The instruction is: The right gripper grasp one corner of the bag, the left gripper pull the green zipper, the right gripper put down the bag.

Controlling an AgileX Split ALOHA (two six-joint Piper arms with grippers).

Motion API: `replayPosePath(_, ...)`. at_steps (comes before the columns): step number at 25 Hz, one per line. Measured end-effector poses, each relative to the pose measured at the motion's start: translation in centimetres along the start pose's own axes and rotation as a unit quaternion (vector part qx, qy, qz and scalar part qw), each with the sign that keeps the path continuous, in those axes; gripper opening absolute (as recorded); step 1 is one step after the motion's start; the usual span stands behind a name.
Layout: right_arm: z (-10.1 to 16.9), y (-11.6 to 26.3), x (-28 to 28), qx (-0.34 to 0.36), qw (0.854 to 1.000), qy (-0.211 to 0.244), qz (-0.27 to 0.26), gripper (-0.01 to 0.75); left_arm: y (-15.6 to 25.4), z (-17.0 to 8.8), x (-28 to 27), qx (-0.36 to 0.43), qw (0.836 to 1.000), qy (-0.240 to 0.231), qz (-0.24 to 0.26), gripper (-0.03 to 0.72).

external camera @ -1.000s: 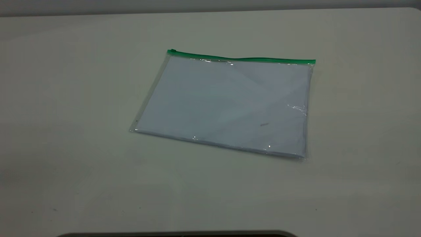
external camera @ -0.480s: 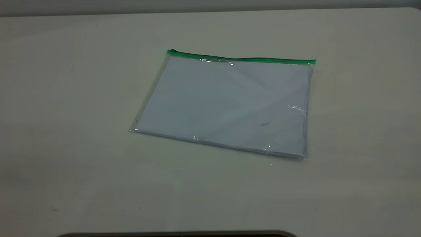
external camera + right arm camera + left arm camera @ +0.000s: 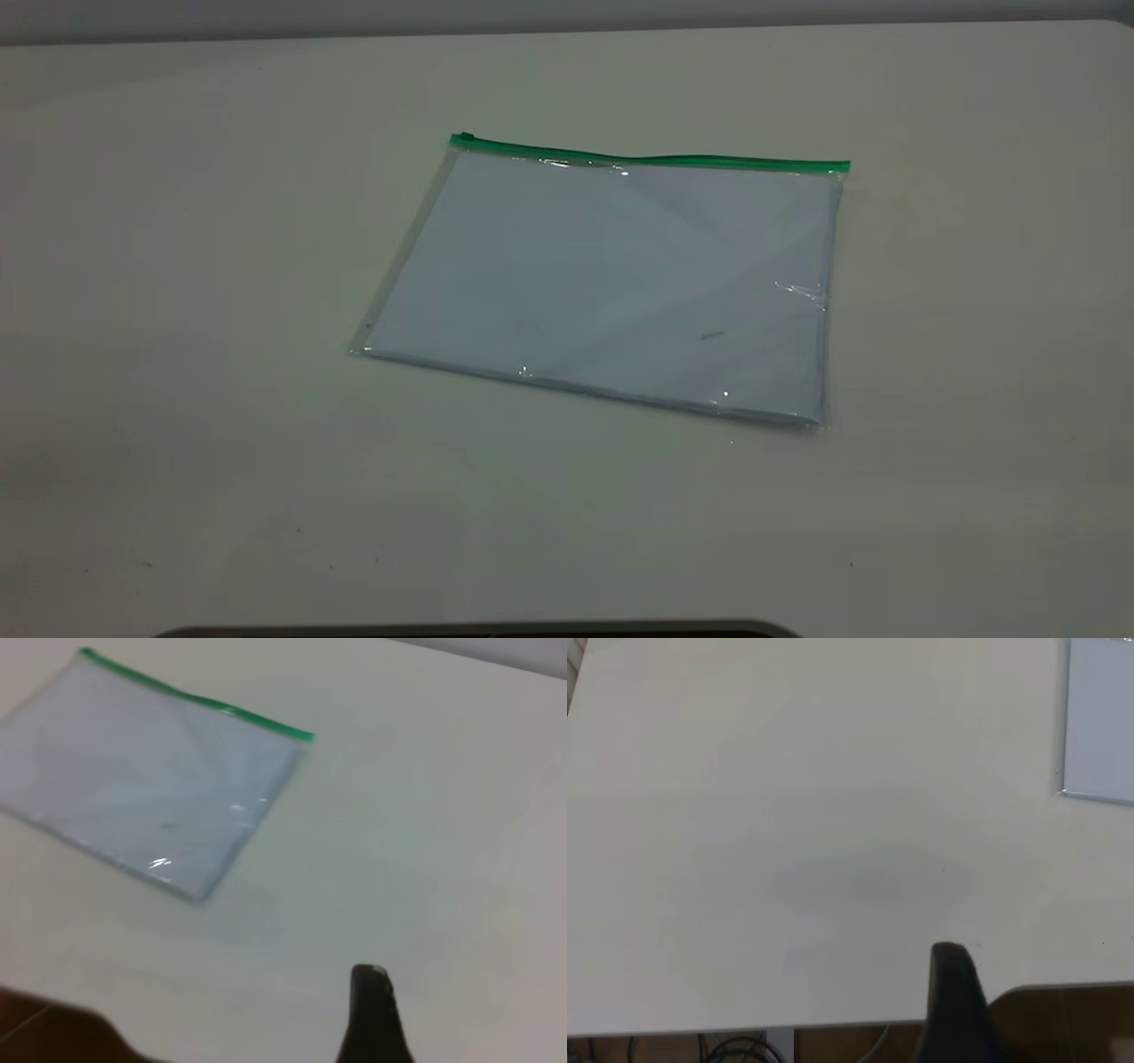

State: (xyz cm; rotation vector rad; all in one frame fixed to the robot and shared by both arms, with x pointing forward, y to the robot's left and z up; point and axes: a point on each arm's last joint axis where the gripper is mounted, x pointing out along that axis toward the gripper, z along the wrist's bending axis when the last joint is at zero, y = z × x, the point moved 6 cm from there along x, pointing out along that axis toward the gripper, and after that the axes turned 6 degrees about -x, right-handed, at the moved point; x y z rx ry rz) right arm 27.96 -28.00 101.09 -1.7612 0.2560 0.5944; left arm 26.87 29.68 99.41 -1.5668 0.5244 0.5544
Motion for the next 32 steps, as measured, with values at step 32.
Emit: replayPosePath(32,-1.4,0.4,0.0,0.059,0.996,0.068,0.014,0.578,0.0,0.0,0.0,0.0,1.0,0.0,0.0,0.551)
